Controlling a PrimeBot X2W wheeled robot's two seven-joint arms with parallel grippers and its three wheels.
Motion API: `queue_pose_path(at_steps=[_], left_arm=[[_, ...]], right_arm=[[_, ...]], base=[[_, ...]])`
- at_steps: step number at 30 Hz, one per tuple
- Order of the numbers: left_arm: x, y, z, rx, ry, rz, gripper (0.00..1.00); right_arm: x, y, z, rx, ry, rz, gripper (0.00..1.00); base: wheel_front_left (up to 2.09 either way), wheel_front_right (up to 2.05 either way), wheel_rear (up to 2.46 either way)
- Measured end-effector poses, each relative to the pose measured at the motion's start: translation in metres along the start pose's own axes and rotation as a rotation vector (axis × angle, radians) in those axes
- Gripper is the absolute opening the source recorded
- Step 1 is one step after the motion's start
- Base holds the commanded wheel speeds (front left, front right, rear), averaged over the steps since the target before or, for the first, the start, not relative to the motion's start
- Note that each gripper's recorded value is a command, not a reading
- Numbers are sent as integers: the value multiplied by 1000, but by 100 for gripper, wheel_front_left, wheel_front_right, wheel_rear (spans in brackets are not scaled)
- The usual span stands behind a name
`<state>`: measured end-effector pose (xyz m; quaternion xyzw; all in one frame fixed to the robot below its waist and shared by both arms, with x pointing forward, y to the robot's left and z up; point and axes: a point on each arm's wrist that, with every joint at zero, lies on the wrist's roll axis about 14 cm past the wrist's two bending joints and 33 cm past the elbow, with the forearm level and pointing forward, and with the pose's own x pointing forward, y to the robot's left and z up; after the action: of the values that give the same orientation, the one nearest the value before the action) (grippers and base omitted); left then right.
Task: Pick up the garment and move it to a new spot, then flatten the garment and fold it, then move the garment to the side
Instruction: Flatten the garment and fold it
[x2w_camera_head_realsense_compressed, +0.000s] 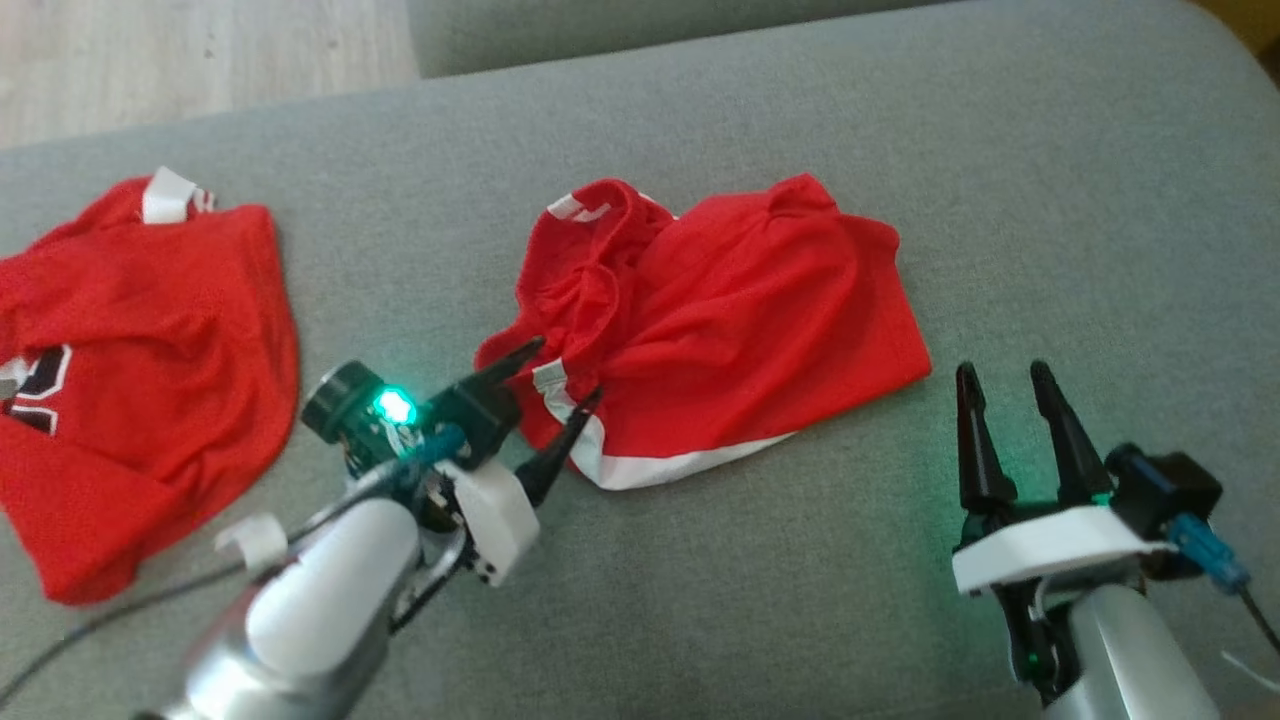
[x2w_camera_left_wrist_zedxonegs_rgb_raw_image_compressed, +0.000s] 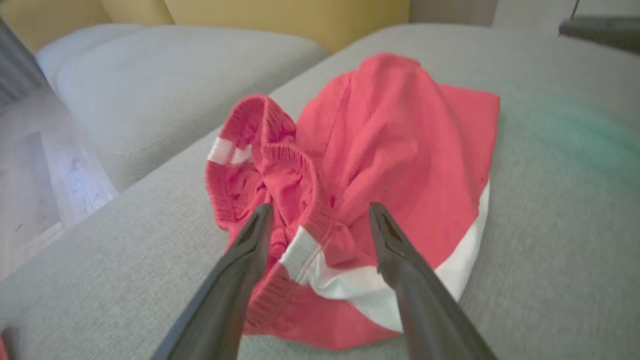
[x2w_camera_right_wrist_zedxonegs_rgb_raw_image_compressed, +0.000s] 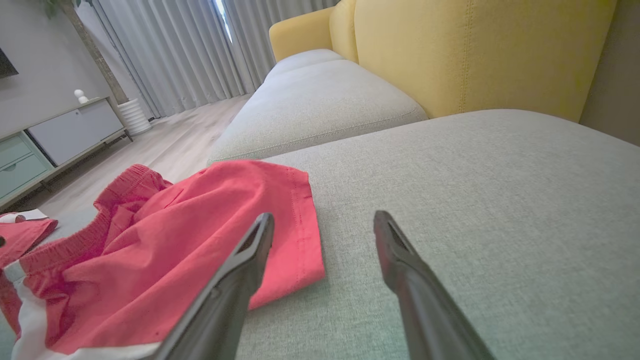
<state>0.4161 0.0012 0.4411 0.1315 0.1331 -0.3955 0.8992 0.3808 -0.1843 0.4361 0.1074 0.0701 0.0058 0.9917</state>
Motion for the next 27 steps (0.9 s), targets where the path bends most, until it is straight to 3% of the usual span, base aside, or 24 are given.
queue_pose_path(at_steps=[5,14,18,27], left_arm=[[6,7,-21,37,140,-69,100],[4,9,-19,-52,321,-204,100],[-1,14,-25,-40,433,-248,100],[-3,10,-28,-4,514,-318,100]], right_arm=[[6,-3,1,7,-3,-9,100],[2,-10,-1,11,5,-31,100],[8,-11,7,21,-18,-32,100],[7,-17,7,25,-17,-51,100]], base=[[0,0,0],[0,0,0],[0,0,0],[0,0,0]])
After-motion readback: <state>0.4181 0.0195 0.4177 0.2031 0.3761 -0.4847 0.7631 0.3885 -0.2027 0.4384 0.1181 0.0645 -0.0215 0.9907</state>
